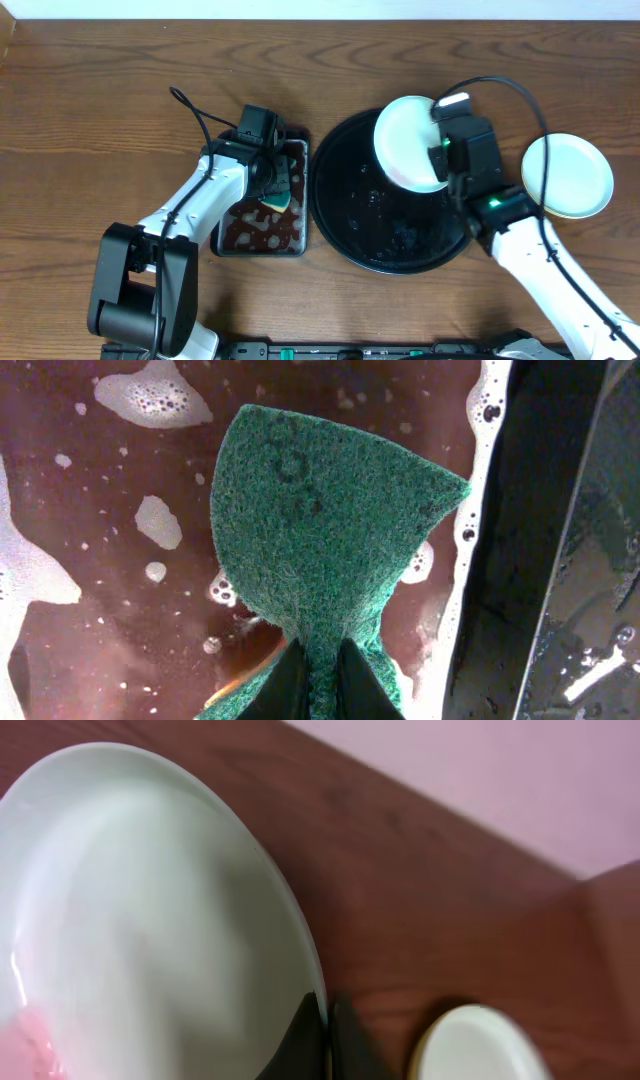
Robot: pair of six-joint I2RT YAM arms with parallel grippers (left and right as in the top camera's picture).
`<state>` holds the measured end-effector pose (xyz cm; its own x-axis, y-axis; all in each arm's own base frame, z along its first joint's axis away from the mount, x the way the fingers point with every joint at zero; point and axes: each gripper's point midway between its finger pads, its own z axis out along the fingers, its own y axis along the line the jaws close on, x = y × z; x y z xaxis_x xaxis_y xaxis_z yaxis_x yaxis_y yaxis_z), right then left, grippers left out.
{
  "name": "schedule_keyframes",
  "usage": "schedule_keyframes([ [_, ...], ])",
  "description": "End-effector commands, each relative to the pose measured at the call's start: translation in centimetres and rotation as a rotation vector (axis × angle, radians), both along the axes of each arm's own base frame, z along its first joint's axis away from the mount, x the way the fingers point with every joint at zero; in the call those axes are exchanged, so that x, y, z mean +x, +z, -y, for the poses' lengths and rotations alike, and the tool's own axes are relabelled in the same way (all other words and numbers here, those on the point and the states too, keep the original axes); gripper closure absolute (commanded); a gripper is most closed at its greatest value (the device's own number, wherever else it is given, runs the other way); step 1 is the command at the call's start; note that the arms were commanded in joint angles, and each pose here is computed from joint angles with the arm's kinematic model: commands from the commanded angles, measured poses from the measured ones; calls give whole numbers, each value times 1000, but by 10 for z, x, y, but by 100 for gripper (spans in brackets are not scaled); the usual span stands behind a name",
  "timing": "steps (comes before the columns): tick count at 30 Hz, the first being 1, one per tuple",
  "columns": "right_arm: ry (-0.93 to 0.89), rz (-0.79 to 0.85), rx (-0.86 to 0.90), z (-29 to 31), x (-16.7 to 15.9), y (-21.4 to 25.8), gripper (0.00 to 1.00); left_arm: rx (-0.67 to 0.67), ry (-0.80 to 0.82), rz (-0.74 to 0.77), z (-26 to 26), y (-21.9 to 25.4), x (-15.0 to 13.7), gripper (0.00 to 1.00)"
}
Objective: Clean dirty plates on tray and stack at the side
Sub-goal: 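Tilt the red-marked plate upward with the right gripper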
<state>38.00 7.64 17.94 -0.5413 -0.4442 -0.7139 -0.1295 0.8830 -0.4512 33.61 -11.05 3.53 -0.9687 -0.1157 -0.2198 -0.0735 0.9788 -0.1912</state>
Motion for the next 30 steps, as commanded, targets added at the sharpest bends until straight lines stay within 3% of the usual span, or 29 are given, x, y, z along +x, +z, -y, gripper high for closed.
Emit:
schedule_keyframes([
  [1, 16, 60, -194, -4, -3, 25, 99, 2, -14, -12, -1, -5, -2, 92],
  [11, 138, 185, -471, -50, -13, 64, 99, 2, -14, -12, -1, -5, -2, 92],
  [18, 123, 285, -475, -61, -11, 90, 99, 2, -14, -12, -1, -5, -2, 92],
  [26, 119, 291, -469, -60, -10, 91, 99, 2, -14, -12, -1, -5, -2, 92],
  [30, 33, 306, -345, -47, -6, 88, 99, 3, -14, -12, -1, -5, -2, 92],
])
